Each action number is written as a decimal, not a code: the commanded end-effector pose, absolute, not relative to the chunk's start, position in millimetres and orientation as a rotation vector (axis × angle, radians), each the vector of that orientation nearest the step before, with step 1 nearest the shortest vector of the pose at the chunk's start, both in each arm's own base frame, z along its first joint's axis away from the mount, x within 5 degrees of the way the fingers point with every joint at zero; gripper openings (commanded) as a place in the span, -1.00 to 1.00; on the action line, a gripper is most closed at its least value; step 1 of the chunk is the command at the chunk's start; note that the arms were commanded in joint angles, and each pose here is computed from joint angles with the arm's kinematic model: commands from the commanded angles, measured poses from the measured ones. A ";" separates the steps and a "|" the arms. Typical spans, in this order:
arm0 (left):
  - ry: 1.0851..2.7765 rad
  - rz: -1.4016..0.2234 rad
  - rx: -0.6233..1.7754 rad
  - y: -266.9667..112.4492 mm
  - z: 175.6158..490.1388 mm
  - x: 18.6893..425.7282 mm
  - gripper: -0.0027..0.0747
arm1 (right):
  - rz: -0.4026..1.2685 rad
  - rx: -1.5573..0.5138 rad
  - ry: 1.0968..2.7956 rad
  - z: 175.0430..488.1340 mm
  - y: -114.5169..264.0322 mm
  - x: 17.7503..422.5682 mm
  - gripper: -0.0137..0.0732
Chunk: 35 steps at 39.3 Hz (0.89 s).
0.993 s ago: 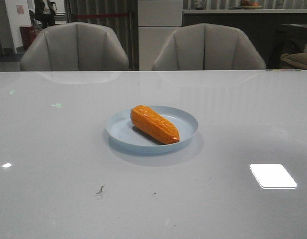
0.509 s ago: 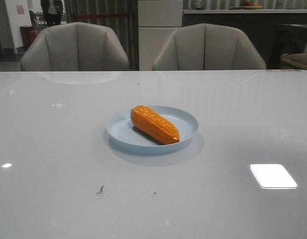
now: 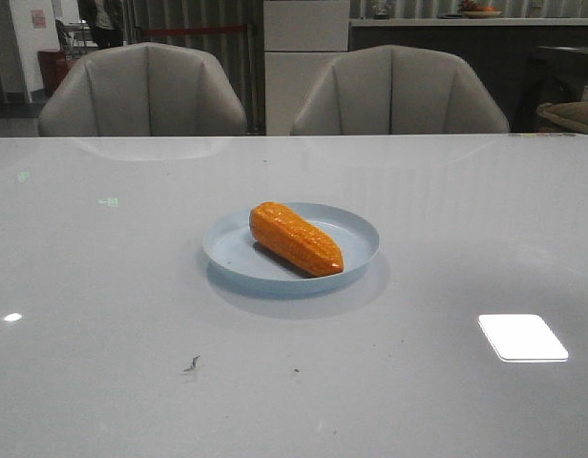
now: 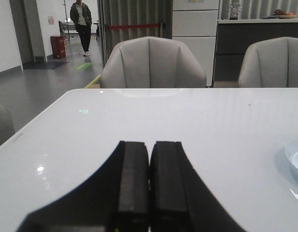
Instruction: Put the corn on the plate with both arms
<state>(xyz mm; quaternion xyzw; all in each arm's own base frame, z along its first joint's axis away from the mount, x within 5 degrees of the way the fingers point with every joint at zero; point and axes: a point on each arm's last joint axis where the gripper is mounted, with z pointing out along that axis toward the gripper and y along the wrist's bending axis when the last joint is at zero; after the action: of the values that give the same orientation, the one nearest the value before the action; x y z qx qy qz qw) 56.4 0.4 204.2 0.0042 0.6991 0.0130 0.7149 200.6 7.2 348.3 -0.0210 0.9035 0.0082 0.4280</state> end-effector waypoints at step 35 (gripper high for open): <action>1.500 0.025 -0.011 1.3 198.9 56.5 -0.69 | -0.024 -0.065 2.088 359.0 3.9 182.7 0.68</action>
<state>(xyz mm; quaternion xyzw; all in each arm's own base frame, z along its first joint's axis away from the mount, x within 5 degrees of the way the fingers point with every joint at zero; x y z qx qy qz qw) 56.5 0.2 202.8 0.0050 0.7046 0.0121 0.7094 192.2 5.3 341.7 -0.0272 0.8998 -0.0051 0.4355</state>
